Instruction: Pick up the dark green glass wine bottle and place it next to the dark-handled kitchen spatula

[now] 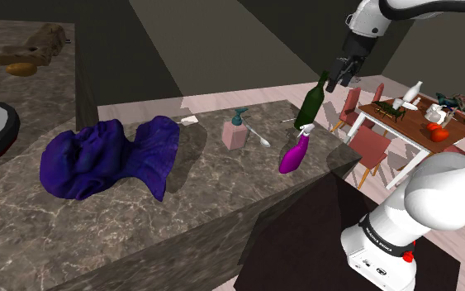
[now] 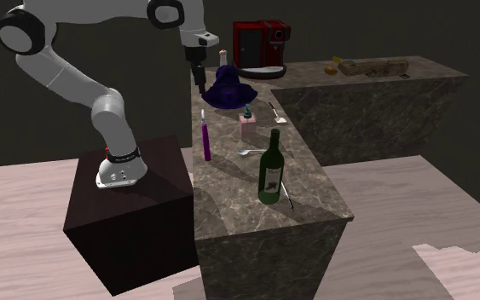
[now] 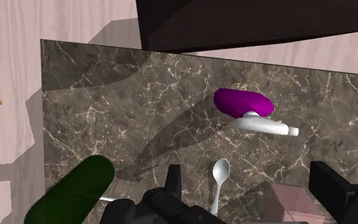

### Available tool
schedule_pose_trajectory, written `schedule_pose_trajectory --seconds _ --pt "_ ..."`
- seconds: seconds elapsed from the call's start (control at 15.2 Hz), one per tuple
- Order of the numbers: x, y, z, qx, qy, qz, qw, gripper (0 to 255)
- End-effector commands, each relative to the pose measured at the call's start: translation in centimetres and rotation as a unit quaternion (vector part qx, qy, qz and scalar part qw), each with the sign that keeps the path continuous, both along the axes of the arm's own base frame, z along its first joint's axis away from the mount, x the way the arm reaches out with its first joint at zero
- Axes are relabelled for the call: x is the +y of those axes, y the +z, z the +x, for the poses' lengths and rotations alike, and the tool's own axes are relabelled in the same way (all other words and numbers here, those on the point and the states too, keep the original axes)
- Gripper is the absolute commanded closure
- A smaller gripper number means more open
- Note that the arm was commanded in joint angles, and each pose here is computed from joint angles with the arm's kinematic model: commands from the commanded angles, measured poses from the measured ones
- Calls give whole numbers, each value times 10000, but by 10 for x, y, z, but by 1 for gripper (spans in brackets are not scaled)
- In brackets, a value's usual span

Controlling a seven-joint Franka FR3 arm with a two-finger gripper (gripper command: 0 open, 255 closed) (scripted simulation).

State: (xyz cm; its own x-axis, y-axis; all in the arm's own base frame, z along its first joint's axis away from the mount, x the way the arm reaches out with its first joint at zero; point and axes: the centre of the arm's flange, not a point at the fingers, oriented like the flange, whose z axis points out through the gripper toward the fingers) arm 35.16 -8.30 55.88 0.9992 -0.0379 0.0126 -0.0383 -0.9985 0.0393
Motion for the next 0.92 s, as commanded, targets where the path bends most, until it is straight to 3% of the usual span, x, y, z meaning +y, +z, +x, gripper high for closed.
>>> schedule_pose_trajectory --seconds 0.0,0.86 --pt "-21 -3 14 20 -5 11 10000 0" --pt "-170 -21 108 156 -58 113 9998 0"
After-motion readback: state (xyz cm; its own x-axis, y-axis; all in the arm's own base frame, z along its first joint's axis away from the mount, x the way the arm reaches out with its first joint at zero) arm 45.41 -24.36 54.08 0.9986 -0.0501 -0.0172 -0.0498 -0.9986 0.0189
